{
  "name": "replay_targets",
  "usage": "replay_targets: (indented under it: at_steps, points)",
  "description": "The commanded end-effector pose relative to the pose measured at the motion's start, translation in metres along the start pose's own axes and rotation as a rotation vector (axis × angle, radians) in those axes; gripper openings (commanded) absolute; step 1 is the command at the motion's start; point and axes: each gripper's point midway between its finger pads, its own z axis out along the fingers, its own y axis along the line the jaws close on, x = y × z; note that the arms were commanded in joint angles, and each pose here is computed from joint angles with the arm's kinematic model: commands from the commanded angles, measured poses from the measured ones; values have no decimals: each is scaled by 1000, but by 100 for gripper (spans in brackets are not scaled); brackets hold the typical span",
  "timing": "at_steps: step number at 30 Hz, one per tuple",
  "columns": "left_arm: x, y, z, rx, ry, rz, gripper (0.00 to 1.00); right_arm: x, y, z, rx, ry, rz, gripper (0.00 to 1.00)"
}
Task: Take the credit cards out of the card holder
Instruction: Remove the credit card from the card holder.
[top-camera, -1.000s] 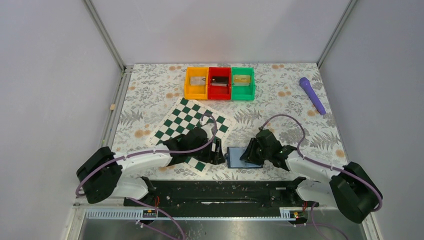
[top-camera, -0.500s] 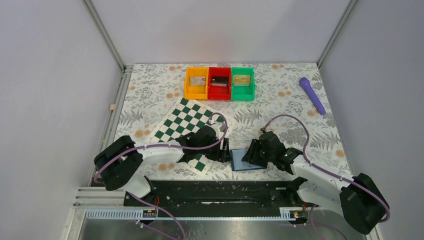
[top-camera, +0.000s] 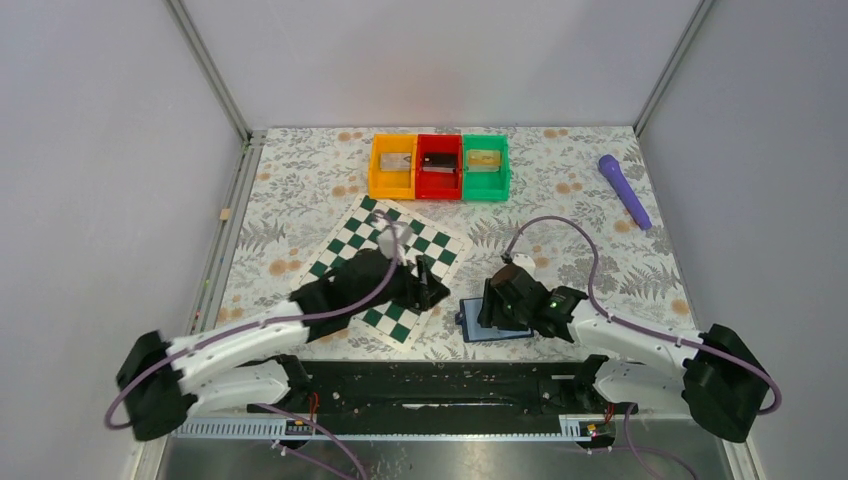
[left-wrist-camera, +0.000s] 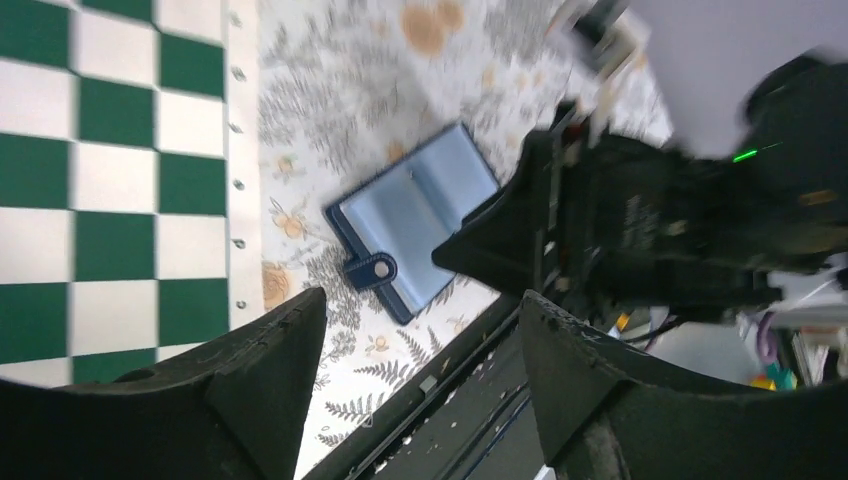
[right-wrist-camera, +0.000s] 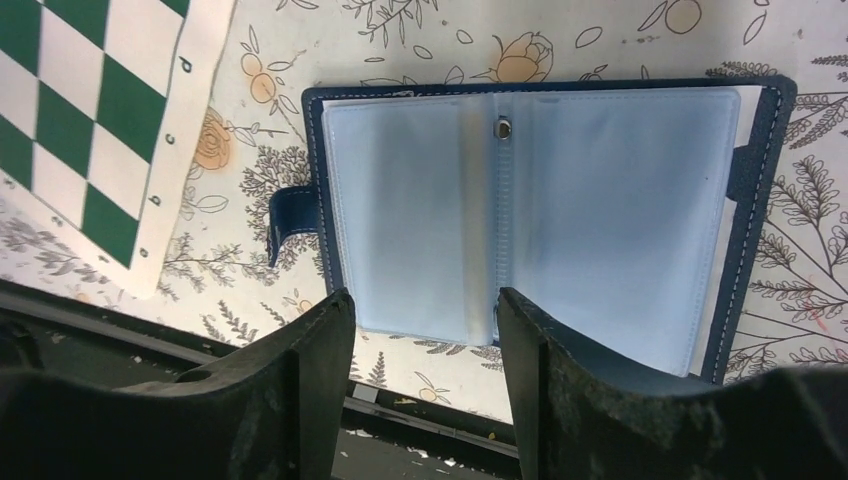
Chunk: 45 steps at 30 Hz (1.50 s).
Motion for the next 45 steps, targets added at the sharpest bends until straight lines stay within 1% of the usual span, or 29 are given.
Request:
replay_targets:
  at_steps: [1,5,8,11,17,26,30,34,35,38,45]
  points:
    - [-29,30,-50,-172,-169,38,71,-8,-2,0,94,-39,-62,62]
    - [-54,32,-101,-202,-295,84,75,-4,6,6,135,-20,-110,63]
    - [-59,36,-123,-228,-323,103,77,-2,11,11,151,-12,-136,66]
    - [-57,41,-132,-244,-326,106,78,1,17,16,165,-7,-161,70]
    - [-46,42,-128,-225,-294,86,78,6,13,23,254,25,-216,69]
    - [-31,37,-114,-176,-240,58,78,7,1,26,327,22,-234,58]
    - [-27,38,-110,-172,-226,50,78,12,0,31,334,38,-234,53]
    - [-24,37,-107,-166,-209,51,78,9,1,29,341,24,-241,48]
    - [-22,37,-106,-162,-204,53,78,8,2,28,336,17,-240,43]
    - [-19,32,-101,-134,-185,52,78,5,7,24,306,4,-227,36]
    - [1,13,-75,-14,-89,24,75,3,26,18,143,-49,-161,28]
